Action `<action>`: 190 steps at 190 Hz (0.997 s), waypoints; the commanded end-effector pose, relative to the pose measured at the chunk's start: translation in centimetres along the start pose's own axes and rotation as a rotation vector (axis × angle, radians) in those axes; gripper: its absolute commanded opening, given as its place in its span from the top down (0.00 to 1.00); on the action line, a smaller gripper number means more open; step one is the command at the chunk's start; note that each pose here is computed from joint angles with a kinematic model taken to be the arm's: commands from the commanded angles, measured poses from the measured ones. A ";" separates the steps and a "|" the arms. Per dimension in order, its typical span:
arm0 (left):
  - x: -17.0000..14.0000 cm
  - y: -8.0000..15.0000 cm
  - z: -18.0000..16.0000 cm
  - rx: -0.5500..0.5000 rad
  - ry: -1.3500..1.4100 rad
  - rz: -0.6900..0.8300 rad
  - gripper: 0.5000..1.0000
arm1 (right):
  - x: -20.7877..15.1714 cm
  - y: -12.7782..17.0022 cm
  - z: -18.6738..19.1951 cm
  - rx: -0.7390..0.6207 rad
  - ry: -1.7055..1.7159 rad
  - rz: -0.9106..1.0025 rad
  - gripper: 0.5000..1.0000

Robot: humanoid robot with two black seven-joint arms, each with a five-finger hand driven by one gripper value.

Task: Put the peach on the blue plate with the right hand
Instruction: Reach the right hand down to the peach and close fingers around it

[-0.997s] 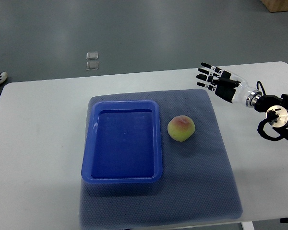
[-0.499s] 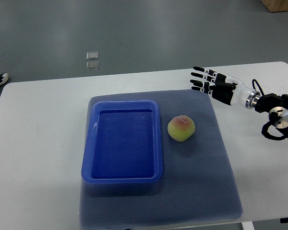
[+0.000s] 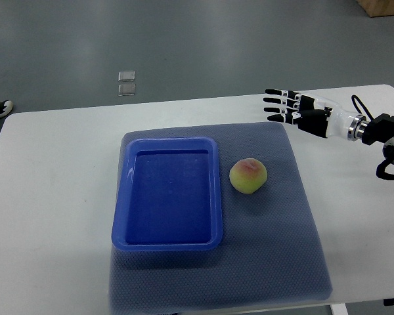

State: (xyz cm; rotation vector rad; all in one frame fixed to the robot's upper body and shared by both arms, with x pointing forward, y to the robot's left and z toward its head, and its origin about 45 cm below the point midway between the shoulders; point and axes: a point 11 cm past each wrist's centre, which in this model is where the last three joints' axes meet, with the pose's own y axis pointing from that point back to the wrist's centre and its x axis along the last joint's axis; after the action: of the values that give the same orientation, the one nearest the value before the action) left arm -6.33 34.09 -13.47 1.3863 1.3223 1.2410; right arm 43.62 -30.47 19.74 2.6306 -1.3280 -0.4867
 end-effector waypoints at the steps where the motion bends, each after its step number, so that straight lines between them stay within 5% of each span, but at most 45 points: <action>1: 0.0 0.0 0.0 0.000 0.000 0.000 0.00 | 0.1 0.2 0.2 -0.009 0.039 -0.003 0.14; 112: 0.0 0.0 0.0 0.000 0.000 0.000 0.00 | -3.0 0.4 -0.8 -0.119 0.579 -0.148 0.14; 190: 0.0 0.0 0.0 0.000 0.000 0.000 0.00 | -8.3 -1.3 0.7 -0.184 1.119 -0.325 0.14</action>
State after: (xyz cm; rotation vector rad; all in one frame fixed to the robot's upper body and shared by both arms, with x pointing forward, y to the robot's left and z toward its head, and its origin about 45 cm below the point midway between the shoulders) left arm -6.34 34.12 -13.47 1.3871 1.3218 1.2414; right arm 40.23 -24.58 21.18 2.3196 -0.5619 0.6190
